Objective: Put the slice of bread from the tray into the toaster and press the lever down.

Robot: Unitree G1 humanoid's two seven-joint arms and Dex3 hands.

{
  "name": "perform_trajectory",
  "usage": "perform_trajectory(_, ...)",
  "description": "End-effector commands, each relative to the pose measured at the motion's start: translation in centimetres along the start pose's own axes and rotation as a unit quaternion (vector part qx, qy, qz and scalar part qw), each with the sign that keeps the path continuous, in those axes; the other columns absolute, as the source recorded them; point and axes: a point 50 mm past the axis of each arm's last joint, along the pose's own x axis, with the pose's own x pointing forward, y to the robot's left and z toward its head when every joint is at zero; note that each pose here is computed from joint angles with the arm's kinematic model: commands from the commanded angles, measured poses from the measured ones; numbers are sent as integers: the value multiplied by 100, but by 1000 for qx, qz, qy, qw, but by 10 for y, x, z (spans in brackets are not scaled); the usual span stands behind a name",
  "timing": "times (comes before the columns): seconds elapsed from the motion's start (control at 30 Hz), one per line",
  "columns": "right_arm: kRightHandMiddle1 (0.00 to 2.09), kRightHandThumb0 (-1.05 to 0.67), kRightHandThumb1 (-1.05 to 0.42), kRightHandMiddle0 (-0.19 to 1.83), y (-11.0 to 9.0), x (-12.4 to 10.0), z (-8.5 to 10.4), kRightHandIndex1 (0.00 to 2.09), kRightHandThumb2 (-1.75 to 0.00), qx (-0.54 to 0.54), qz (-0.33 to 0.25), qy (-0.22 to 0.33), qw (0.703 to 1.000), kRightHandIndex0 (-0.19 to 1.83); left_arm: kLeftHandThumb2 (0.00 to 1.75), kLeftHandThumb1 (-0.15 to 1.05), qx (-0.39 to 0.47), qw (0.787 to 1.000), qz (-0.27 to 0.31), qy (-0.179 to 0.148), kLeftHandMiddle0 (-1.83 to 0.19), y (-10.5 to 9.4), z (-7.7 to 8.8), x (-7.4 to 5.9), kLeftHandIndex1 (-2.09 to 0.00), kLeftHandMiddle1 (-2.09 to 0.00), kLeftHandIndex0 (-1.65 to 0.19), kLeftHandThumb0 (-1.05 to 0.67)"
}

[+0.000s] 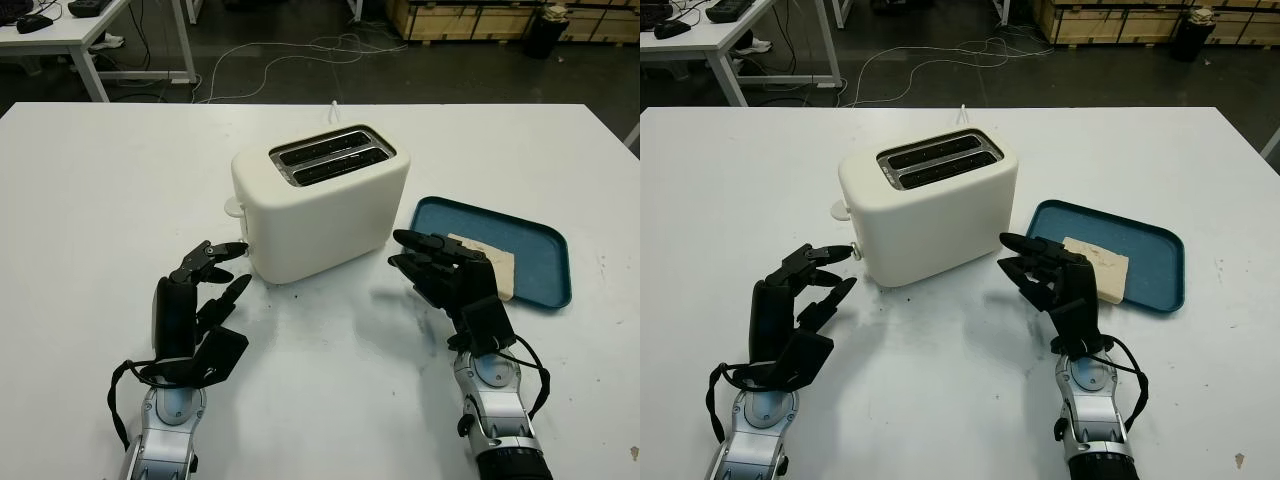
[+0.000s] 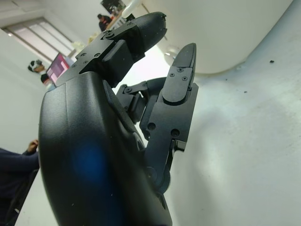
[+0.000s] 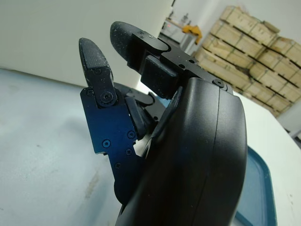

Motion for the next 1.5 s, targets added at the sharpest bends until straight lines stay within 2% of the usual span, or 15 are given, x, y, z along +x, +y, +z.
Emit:
perform_trajectory(0.0,0,-41,-80,113,0,1,1,63,0,-4,0,-4,1000,92,12,92,-7,1000,-3,1,-57,-1,1,2,-63,-121,-66,-26)
perform_trajectory(0.3,0,-42,-80,113,1,0,1,63,0,-5,4,-1,1000,91,13,92,-14,1000,-6,1,-57,-3,3,1,-64,-123,-66,-23)
perform_trajectory(0.47,0,-42,-81,111,-5,-4,9,62,0,-21,8,-37,999,89,13,92,-15,1000,-6,1,-58,-3,3,2,-65,-125,-65,-24)
perform_trajectory(0.57,0,-45,-80,108,-16,-12,21,57,0,-96,-17,-86,992,89,14,92,-12,1000,-7,0,-56,-2,3,2,-66,-125,-65,-24)
perform_trajectory(0.7,0,-45,-82,96,-36,-24,37,47,-1,-210,-35,-154,965,85,13,92,-14,1000,-6,-2,-58,-1,3,2,-66,-126,-65,-23)
perform_trajectory(0.87,0,-45,-84,87,-62,-32,46,30,0,-325,-54,-197,923,79,13,92,-16,1000,-7,-2,-59,-1,3,4,-67,-126,-65,-24)
perform_trajectory(1.13,0,-43,-81,74,-88,-35,45,15,0,-431,-36,-194,880,70,13,92,-22,1000,-7,-5,-59,-2,4,5,-68,-127,-64,-23)
perform_trajectory(1.3,0,-49,-80,65,-101,-33,40,7,0,-504,-15,-164,848,64,13,92,-21,1000,-8,-3,-57,-1,4,5,-68,-127,-64,-25)
perform_trajectory(1.47,0,-59,-77,51,-109,-30,36,0,0,-563,19,-108,819,50,13,92,-22,1000,-8,-3,-57,-2,4,5,-69,-127,-64,-25)
